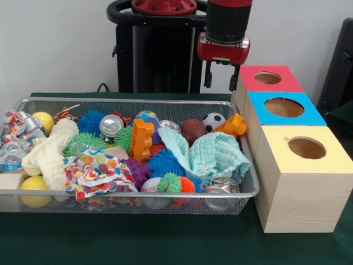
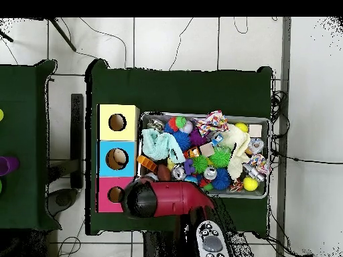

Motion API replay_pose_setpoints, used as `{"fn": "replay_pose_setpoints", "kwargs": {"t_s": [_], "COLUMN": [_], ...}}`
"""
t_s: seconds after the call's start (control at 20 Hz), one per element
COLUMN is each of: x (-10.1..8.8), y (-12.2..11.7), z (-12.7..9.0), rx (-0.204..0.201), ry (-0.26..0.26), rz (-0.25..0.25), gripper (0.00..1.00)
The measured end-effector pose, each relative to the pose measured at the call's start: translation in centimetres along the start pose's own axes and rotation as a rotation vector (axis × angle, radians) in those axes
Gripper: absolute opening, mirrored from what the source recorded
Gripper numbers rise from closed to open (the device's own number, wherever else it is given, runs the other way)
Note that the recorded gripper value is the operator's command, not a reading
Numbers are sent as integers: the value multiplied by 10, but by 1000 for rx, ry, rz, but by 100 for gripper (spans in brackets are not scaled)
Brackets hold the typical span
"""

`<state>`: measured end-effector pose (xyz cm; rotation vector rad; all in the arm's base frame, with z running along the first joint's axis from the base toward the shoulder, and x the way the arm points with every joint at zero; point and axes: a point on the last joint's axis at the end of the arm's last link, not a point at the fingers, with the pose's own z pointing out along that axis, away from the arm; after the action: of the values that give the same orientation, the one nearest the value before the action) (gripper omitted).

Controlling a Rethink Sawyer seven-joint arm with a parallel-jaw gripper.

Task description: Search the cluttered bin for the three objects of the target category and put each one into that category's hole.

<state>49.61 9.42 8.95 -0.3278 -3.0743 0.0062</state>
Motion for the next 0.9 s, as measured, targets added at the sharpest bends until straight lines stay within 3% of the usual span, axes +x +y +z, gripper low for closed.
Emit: {"fn": "replay_pose_setpoints", "kwargs": {"t_s": [0.35, 0.65, 0.9], "x": [-11, -27, -52], "y": [-1, -8, -19], "z": [-17, -17, -13], "rx": [-7, -12, -22], "ry": [-13, -25, -31], "rz": [30, 48, 77], "gripper": [100, 100, 100]}}
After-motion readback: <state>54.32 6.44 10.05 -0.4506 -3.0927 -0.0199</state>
